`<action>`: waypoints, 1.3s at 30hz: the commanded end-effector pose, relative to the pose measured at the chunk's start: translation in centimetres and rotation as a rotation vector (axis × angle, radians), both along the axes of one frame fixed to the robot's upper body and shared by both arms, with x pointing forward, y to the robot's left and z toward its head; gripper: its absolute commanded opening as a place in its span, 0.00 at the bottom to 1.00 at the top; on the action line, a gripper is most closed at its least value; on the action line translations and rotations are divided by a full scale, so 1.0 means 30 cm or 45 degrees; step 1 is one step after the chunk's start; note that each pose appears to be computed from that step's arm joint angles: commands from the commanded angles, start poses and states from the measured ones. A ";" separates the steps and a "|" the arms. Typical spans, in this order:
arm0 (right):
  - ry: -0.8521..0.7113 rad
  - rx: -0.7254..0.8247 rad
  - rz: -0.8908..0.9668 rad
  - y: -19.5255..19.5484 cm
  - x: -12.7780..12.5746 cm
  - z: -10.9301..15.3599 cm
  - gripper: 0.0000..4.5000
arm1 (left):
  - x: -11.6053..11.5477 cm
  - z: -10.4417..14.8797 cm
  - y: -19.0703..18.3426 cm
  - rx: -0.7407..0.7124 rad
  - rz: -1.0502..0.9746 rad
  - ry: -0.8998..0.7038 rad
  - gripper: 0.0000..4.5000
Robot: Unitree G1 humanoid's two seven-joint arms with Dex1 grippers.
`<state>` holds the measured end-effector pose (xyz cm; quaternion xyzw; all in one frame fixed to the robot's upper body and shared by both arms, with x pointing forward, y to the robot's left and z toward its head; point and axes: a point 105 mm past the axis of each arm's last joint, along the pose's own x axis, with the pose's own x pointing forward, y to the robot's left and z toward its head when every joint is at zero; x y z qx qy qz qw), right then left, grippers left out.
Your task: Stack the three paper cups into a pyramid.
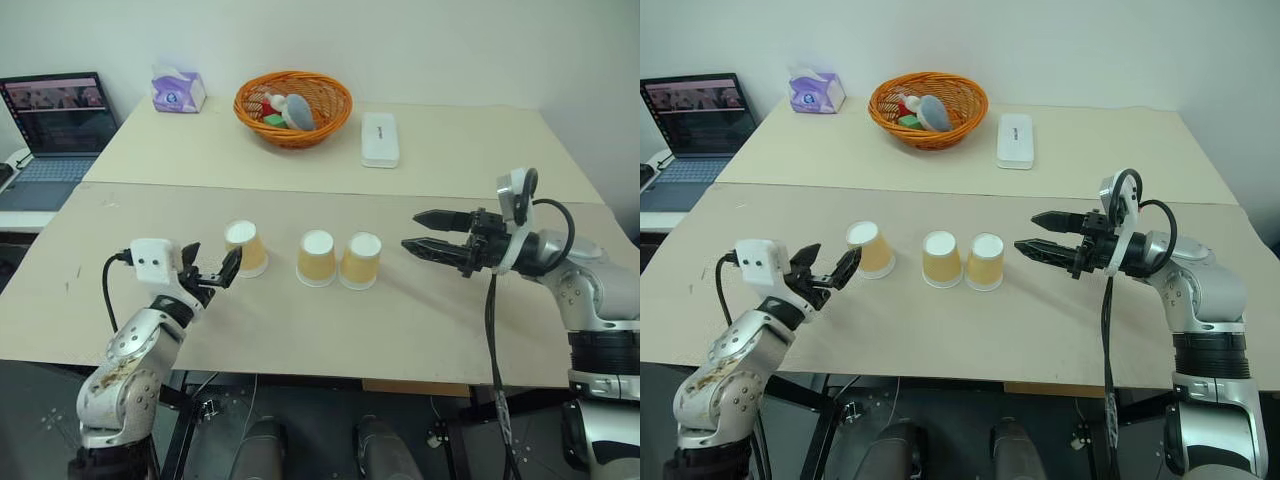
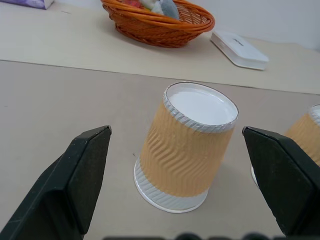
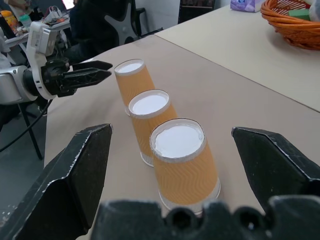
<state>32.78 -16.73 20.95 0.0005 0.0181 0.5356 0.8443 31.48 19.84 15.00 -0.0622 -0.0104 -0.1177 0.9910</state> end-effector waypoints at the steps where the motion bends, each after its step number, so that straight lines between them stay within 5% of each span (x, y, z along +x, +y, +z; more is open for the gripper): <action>1: -0.084 0.014 -0.011 -0.017 -0.021 0.052 1.00 | 0.011 0.031 -0.013 0.045 -0.035 -0.064 1.00; 38: -0.086 0.013 -0.086 -0.053 -0.018 0.043 1.00 | 0.118 0.032 -0.073 0.131 -0.066 -0.118 1.00; 39: -0.087 0.011 -0.088 -0.054 -0.017 0.043 1.00 | 0.119 0.034 -0.073 0.133 -0.065 -0.123 0.94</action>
